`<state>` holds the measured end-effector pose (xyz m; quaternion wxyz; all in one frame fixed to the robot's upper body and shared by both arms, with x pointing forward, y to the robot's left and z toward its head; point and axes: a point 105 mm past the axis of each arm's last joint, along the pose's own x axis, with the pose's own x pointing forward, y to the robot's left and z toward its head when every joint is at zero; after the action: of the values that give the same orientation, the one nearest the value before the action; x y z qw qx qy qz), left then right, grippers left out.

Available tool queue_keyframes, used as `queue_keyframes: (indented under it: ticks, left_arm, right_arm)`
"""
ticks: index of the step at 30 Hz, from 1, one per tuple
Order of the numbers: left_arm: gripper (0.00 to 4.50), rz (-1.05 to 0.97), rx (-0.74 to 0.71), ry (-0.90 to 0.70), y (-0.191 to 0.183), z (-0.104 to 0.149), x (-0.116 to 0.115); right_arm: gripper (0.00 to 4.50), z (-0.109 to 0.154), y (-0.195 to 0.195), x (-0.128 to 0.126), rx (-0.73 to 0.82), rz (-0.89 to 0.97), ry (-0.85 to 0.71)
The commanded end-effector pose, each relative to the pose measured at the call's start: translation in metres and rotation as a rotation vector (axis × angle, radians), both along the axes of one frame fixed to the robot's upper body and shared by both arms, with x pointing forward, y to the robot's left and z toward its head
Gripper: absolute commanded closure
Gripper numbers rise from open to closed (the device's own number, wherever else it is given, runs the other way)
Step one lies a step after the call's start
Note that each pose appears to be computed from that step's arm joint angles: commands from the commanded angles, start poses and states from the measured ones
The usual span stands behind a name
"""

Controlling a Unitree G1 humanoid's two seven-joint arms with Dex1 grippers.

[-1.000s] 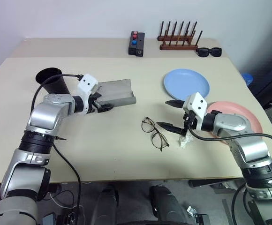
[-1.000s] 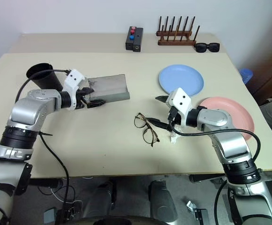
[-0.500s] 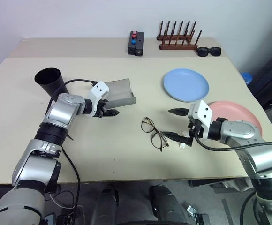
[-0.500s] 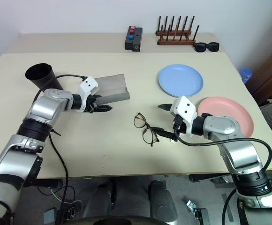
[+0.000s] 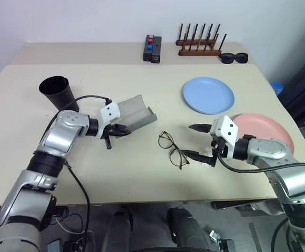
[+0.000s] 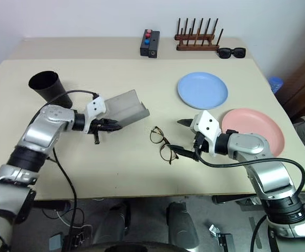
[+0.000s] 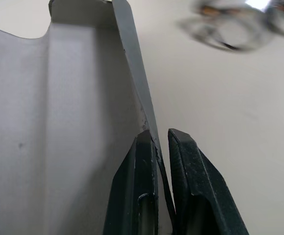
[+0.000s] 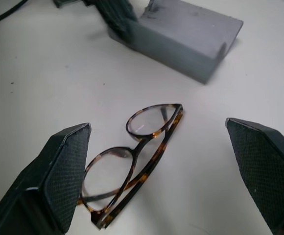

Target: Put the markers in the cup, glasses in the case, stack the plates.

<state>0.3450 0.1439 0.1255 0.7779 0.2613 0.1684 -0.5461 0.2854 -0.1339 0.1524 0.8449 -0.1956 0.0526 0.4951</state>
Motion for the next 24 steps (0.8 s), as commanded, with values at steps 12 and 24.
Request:
queue_keyframes:
  ticks: [12,24]
  left_arm:
    - [4.08,-0.229,0.133,-0.038,0.006,0.005,-0.038]
    - [4.08,-0.36,0.247,-0.002,0.024,0.004,-0.055]
  right_arm:
    - [0.0,-0.019,0.022,0.003,-0.01,-0.061,0.216]
    - [0.0,-0.021,0.027,0.008,0.026,-0.112,0.275]
